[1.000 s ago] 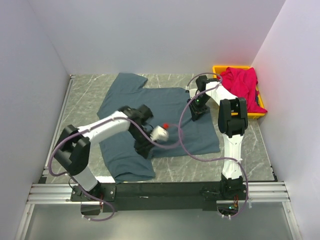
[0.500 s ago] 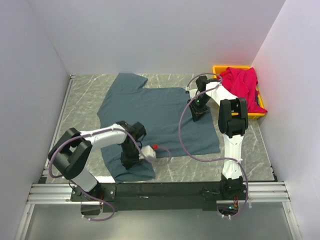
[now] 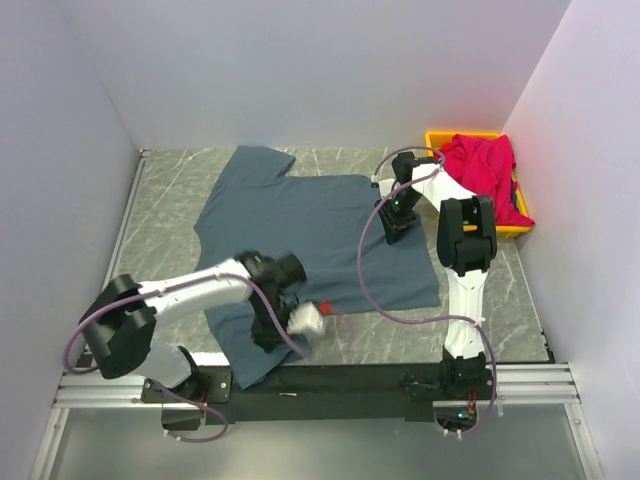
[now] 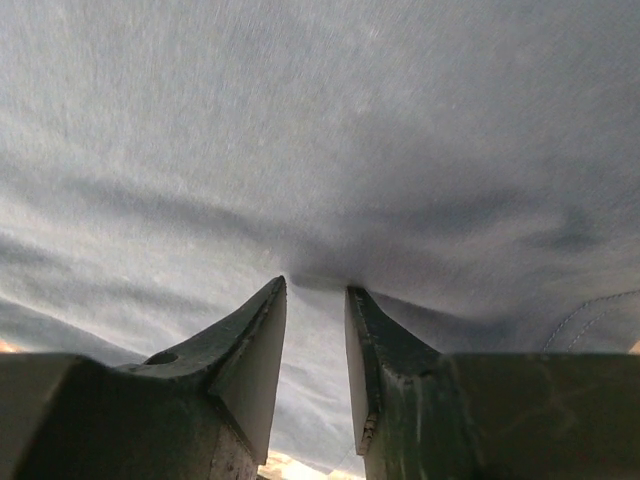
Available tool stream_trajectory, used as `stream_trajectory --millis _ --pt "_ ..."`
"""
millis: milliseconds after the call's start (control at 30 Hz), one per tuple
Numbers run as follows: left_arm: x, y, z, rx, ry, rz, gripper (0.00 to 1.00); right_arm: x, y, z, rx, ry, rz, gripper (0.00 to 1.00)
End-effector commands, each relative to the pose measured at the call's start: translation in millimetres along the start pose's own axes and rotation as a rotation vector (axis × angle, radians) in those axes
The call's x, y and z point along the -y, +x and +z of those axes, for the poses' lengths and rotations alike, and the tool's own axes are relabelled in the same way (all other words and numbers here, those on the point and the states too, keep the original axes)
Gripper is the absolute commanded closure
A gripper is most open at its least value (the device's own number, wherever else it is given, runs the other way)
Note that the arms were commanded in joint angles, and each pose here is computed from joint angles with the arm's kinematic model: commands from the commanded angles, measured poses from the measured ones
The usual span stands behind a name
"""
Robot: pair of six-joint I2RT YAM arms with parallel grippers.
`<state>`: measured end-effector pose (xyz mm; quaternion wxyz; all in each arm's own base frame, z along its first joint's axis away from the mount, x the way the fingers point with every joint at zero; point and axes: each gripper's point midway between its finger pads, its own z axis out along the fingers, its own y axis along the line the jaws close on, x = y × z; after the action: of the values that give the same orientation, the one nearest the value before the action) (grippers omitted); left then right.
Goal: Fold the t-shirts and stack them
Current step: Flatten the tshirt out
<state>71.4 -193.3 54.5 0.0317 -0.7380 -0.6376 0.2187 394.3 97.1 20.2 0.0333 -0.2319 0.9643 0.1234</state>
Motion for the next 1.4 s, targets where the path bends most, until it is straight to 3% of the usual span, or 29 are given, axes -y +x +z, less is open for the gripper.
stream_trajectory --millis 0,133,233,333,567,933,1133,1200,1367 --pt "-25 -14 -48 0.194 -0.058 -0.105 0.64 -7 6 -32 0.027 0.003 -0.028 0.62" --pt "-107 44 -105 0.344 -0.273 -0.426 0.59 -15 16 -59 0.075 0.009 -0.048 0.60" --pt "-145 87 -123 0.411 -0.371 -0.608 0.59 -18 25 -59 0.072 0.009 -0.049 0.60" --pt "-173 124 -127 0.436 -0.411 -0.801 0.60 -18 31 -47 0.042 0.002 -0.036 0.61" --pt "-216 195 -118 0.415 -0.460 -1.098 0.64 5 18 -19 -0.004 0.056 -0.009 0.62" --pt "-255 259 -123 0.411 -0.513 -1.302 0.65 46 -35 3 0.003 0.219 -0.038 0.64" --pt "-261 244 -160 0.509 -0.547 -1.238 0.54 42 -62 -24 0.094 0.222 -0.037 0.56" --pt "-258 234 -181 0.554 -0.573 -1.194 0.50 27 -61 -48 0.146 0.189 -0.048 0.48" --pt "-232 212 -196 0.592 -0.575 -1.117 0.45 -5 -31 -82 0.187 0.126 -0.082 0.41"
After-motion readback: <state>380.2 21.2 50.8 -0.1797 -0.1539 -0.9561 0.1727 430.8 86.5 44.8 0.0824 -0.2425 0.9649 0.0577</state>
